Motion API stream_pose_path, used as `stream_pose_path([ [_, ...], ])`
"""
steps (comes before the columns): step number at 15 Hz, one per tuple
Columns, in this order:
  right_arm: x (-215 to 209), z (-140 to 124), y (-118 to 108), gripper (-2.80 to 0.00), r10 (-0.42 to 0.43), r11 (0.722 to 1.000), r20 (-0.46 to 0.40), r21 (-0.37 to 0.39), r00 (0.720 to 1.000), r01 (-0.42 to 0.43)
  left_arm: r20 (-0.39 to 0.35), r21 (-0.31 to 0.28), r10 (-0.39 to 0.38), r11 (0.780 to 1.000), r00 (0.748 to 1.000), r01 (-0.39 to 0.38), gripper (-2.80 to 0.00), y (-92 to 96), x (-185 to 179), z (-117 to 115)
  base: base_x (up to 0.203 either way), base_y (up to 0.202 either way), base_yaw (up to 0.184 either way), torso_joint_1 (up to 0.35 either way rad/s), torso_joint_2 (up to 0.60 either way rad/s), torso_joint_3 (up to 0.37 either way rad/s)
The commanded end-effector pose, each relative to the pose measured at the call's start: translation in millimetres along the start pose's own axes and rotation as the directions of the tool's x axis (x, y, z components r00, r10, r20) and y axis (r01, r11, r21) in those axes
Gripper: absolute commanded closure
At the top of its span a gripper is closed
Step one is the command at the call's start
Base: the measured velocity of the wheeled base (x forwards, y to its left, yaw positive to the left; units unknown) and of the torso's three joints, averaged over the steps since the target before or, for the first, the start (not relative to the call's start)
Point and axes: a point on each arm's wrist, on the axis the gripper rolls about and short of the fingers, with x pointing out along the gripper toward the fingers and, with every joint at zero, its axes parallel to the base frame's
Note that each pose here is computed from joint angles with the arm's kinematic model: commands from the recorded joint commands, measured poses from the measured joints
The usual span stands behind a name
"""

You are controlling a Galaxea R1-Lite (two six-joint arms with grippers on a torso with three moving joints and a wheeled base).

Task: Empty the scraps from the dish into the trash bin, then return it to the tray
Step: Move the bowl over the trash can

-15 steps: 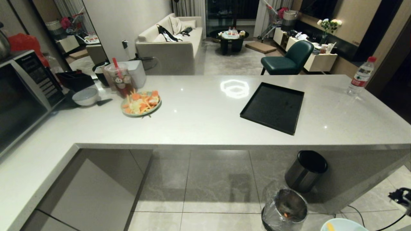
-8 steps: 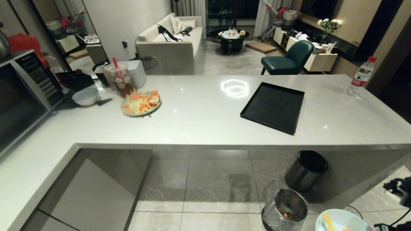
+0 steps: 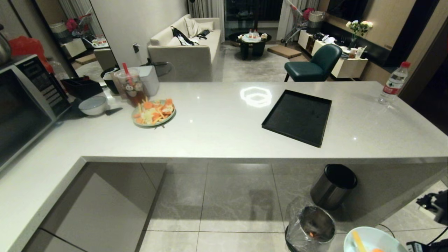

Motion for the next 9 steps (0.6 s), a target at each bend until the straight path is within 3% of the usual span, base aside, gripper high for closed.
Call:
stream_pose_path([
  [1, -0.6, -3.3, -2.1, 0.0, 0.001, 1.0, 0.001, 0.002, 1.0, -0.001, -0.001, -0.001, -0.001, 1.0, 1.0, 0.001, 0.0, 0.0, 0.1, 0.1, 0.0, 0.0, 0.0, 0.0, 0.0, 0.0],
  [9, -2.1, -4.3, -2.7, 0.0, 0.004, 1.0, 0.006, -0.003, 1.0, -0.004, 0.001, -0.001, 0.001, 1.0, 1.0, -0.001, 0.0, 0.0, 0.0, 0.1, 0.0, 0.0, 0.0, 0.0, 0.0, 0.0],
])
